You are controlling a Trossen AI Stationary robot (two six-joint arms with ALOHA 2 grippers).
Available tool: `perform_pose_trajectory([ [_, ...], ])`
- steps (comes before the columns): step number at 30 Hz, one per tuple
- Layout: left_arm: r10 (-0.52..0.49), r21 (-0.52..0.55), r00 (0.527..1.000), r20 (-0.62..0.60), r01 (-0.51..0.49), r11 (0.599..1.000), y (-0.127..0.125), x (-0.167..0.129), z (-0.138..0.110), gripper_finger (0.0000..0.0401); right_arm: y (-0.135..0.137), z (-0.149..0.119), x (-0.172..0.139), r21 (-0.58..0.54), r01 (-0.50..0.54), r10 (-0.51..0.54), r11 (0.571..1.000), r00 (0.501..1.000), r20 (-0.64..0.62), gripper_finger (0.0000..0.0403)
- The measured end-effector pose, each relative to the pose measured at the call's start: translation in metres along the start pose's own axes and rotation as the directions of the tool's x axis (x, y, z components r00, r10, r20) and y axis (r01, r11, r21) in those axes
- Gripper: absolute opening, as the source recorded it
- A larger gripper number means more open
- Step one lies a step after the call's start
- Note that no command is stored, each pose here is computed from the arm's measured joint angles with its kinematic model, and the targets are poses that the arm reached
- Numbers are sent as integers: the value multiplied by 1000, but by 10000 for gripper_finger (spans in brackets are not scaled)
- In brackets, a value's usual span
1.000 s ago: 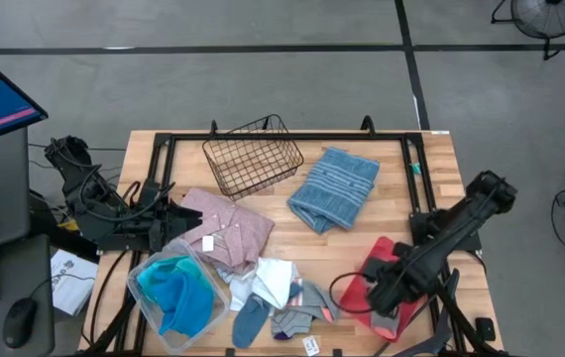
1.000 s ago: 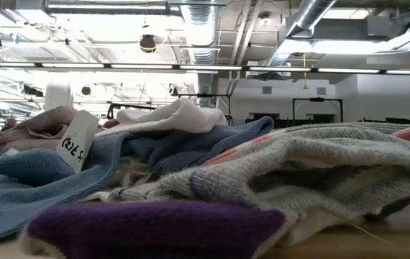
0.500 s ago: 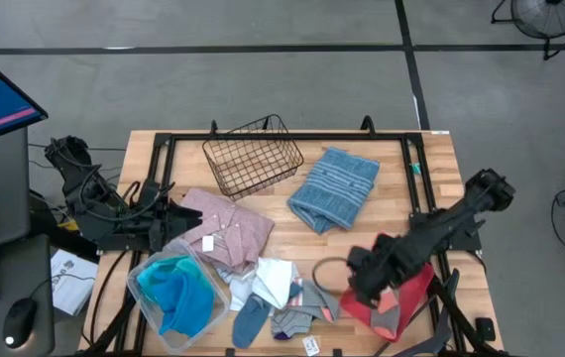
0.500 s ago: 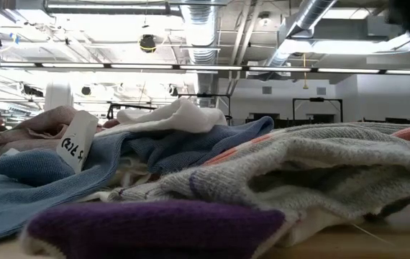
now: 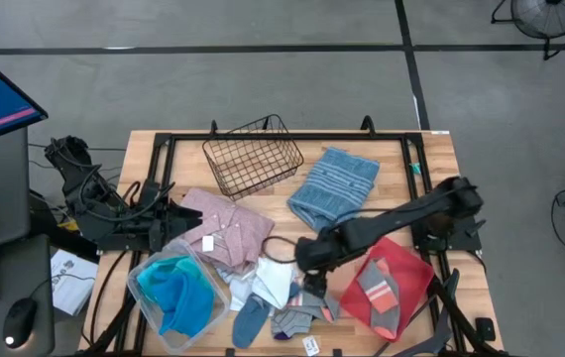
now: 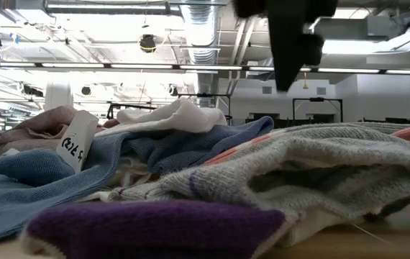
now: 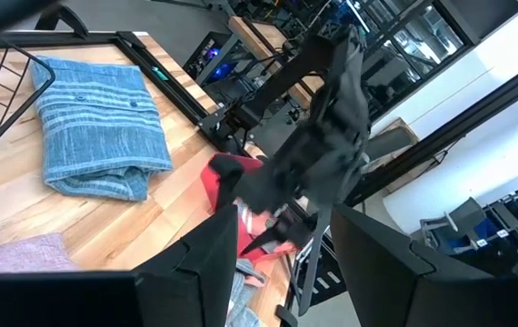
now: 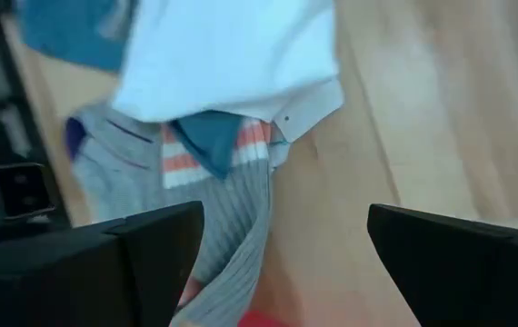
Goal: Pick & Place Cloths
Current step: Put the gray patterned sock into the red bin
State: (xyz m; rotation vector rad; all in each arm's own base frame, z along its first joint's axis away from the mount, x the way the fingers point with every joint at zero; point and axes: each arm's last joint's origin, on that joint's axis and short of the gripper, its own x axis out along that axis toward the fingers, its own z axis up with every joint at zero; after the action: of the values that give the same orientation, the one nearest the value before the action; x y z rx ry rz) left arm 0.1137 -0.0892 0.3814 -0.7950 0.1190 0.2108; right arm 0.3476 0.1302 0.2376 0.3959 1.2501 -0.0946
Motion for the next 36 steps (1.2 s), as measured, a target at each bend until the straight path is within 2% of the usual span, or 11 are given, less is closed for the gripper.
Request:
perform_pose_trajectory([
  [7, -5, 0, 1000, -9, 5, 1000, 0, 0, 0, 163, 6, -4, 54, -37, 47, -51, 998, 990, -129, 306],
  [12, -19, 0, 999, -34, 19, 1000, -1, 0, -1, 163, 12, -8, 77, -99, -34, 13, 994, 979, -205, 291],
  [15, -20, 8, 999, -36, 20, 1000, -1, 0, -1, 163, 13, -10, 81, -116, -72, 43, 991, 971, -235, 229],
  [17, -21, 23, 999, -36, 22, 1000, -1, 0, -1, 163, 14, -7, 80, -118, -92, 64, 989, 973, -223, 155],
  [19, -20, 26, 999, -37, 21, 999, -1, 0, -1, 163, 11, -6, 77, -129, -95, 63, 987, 971, -229, 63],
  [20, -21, 25, 999, -36, 22, 999, -1, 0, -1, 163, 10, -4, 75, -138, -102, 70, 985, 972, -224, 33],
  [21, -21, 26, 999, -36, 22, 999, -1, 0, -1, 163, 10, -3, 72, -138, -108, 77, 985, 974, -214, 21],
  [26, -21, 26, 999, -36, 22, 999, -1, 0, -1, 163, 6, 6, 32, -122, -148, 130, 982, 982, -139, 6],
  [32, -20, 26, 999, -35, 21, 999, -1, 0, -1, 163, 1, -2, -54, -113, -206, 208, 972, 978, 4, 4],
  [36, -20, 26, 999, -35, 21, 999, -1, 0, -1, 163, -8, -20, -109, -80, -240, 246, 968, 966, 80, 3],
])
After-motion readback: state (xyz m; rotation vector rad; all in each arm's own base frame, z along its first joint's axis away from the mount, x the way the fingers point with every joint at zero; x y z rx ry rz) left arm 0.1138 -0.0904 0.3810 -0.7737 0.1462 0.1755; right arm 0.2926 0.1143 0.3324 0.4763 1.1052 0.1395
